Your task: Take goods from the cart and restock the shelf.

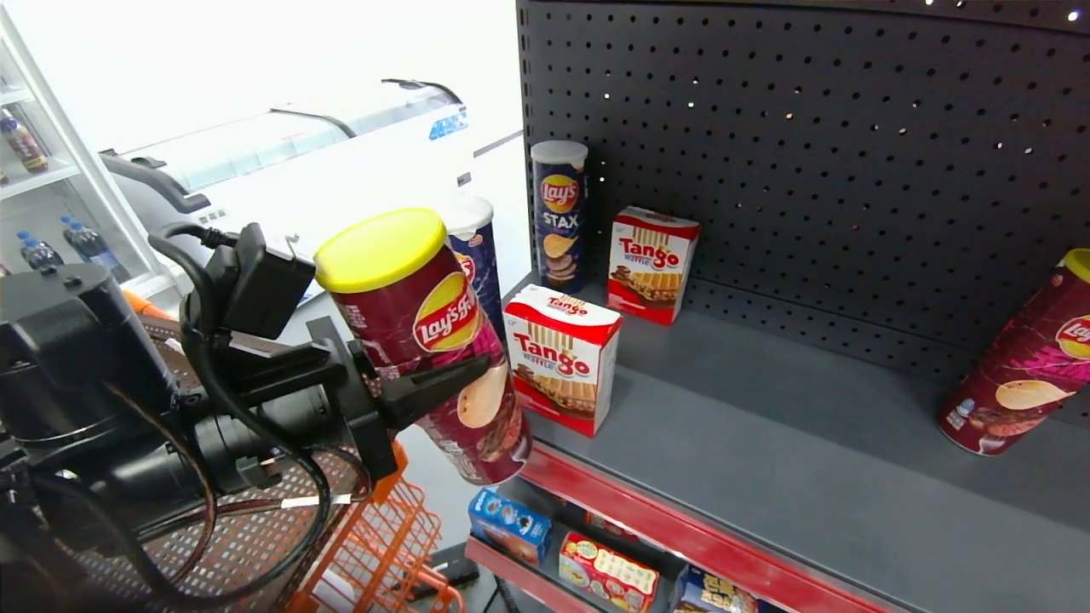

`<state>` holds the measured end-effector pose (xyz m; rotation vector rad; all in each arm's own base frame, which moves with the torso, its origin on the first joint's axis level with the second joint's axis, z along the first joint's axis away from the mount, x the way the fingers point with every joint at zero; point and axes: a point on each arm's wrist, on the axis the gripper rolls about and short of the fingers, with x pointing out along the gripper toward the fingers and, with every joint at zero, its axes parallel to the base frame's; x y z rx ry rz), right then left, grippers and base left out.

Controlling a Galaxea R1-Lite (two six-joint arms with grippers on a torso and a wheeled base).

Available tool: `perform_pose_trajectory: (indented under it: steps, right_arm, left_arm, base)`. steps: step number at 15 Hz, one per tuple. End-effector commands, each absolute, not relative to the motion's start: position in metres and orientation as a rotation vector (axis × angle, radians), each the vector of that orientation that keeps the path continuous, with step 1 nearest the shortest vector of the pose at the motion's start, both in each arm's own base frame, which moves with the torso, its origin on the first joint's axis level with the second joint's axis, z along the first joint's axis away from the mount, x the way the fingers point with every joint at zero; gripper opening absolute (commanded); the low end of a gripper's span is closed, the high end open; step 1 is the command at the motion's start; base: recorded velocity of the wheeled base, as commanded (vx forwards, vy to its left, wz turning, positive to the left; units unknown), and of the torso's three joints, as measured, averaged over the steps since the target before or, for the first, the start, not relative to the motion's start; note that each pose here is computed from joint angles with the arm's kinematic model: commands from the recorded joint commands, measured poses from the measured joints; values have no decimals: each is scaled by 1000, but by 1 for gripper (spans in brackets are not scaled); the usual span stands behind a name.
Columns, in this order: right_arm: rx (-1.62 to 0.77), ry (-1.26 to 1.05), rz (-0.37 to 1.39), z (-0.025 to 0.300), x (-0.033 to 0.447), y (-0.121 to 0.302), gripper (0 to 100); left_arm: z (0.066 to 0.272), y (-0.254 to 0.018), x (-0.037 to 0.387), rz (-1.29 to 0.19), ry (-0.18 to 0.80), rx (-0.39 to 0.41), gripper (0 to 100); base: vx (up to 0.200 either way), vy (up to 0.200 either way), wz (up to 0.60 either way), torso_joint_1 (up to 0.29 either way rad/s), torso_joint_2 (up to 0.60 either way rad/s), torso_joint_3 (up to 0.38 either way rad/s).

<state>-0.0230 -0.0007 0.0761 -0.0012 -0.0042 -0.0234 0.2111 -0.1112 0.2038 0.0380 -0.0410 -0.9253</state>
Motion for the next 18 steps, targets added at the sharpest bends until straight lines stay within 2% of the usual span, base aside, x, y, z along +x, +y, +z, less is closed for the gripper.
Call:
perform_pose_trajectory:
  steps: [1, 7, 11, 14, 18]
  right_arm:
    - [-1, -3, -23, 76, -23, -1, 100]
    - [0, -2, -23, 76, -23, -1, 100]
    - [-1, -3, -23, 76, -23, -1, 100]
    - [-2, 0, -23, 75, -23, -1, 100]
    - [-2, -2, -23, 76, -23, -1, 100]
  left_arm:
    - [205, -118, 209, -957, -45, 37, 0]
    - [217, -142, 195, -1067, -57, 46, 0]
    - [213, -155, 185, -1133, -40, 129, 0]
    - [224, -162, 185, -1084, -77, 127, 0]
    - [221, -166, 181, -1088, -60, 119, 0]
  base:
    - [0, 0, 0, 0, 0, 0]
    - [0, 0, 0, 0, 0, 0]
    - [0, 0, 0, 0, 0, 0]
    - [0, 0, 0, 0, 0, 0]
    - [0, 0, 0, 0, 0, 0]
